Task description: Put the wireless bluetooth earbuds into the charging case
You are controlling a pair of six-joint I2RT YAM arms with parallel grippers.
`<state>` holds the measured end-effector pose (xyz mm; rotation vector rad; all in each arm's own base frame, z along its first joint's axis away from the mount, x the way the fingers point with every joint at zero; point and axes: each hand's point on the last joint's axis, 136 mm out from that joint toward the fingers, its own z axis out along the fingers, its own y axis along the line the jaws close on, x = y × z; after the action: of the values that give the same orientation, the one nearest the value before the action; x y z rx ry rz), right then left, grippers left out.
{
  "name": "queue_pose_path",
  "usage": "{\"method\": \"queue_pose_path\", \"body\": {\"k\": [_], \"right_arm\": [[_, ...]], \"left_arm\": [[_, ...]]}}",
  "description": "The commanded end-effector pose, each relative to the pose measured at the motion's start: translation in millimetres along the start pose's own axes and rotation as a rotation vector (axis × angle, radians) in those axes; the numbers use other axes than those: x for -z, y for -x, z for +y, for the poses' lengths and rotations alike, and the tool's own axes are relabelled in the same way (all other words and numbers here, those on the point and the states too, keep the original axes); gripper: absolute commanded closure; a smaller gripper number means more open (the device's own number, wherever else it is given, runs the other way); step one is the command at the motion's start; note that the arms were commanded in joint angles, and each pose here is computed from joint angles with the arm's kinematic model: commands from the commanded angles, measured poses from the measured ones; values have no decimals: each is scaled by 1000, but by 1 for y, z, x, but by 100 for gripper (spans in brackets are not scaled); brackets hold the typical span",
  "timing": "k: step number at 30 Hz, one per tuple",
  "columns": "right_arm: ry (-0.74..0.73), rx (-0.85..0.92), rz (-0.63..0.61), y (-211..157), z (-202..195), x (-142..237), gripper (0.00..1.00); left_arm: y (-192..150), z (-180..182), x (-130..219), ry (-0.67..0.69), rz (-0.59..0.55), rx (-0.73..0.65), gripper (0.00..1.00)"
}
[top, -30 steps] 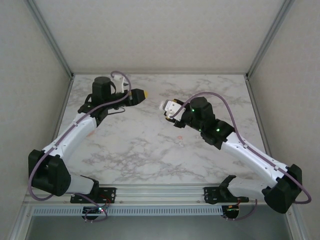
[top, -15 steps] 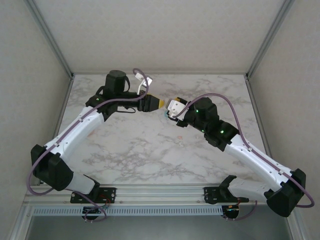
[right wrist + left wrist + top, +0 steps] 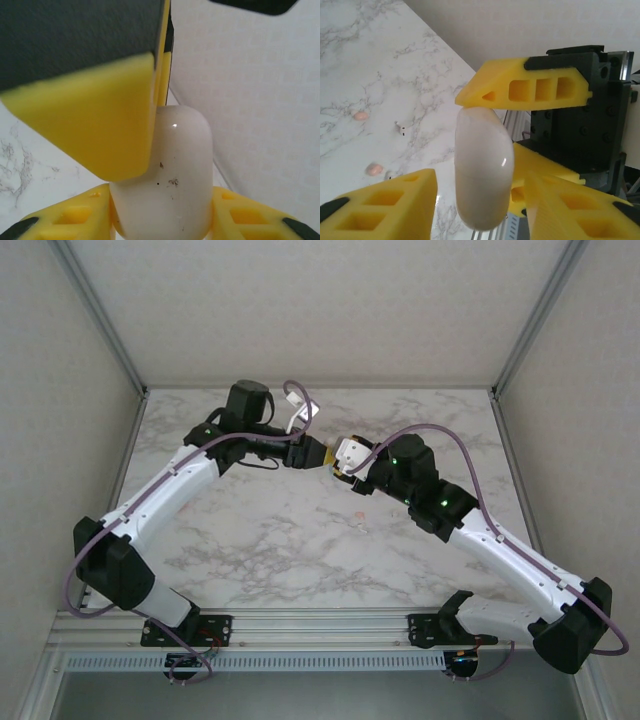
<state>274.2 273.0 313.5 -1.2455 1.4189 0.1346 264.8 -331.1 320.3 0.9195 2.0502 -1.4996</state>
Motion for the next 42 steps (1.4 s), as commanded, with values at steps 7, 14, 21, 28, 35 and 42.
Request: {"method": "queue_pose_path", "body": {"k": [7,14,21,28,35,42], "right_arm": [[-10,-23,-57,19,-10,3,61],[-14,-31,-52,19,-12,3,58],[-19,-378,-99,15,-41,28,39],[201,-950,-151,22,-61,51,38],[407,-1114,-172,53,-52,49,36],[440,-1160,-94,45,-45,29,35]], "left_arm": [[4,-11,-7,-44,23,-22,69],[5,-10,-5,-27,22,-30,87],[25,-7,9,86,-96,-144,96],[40,-16,28,151,-342,-519,99],[46,-18,32,160,-460,-603,100],[43,-22,28,94,-500,-587,100]]}}
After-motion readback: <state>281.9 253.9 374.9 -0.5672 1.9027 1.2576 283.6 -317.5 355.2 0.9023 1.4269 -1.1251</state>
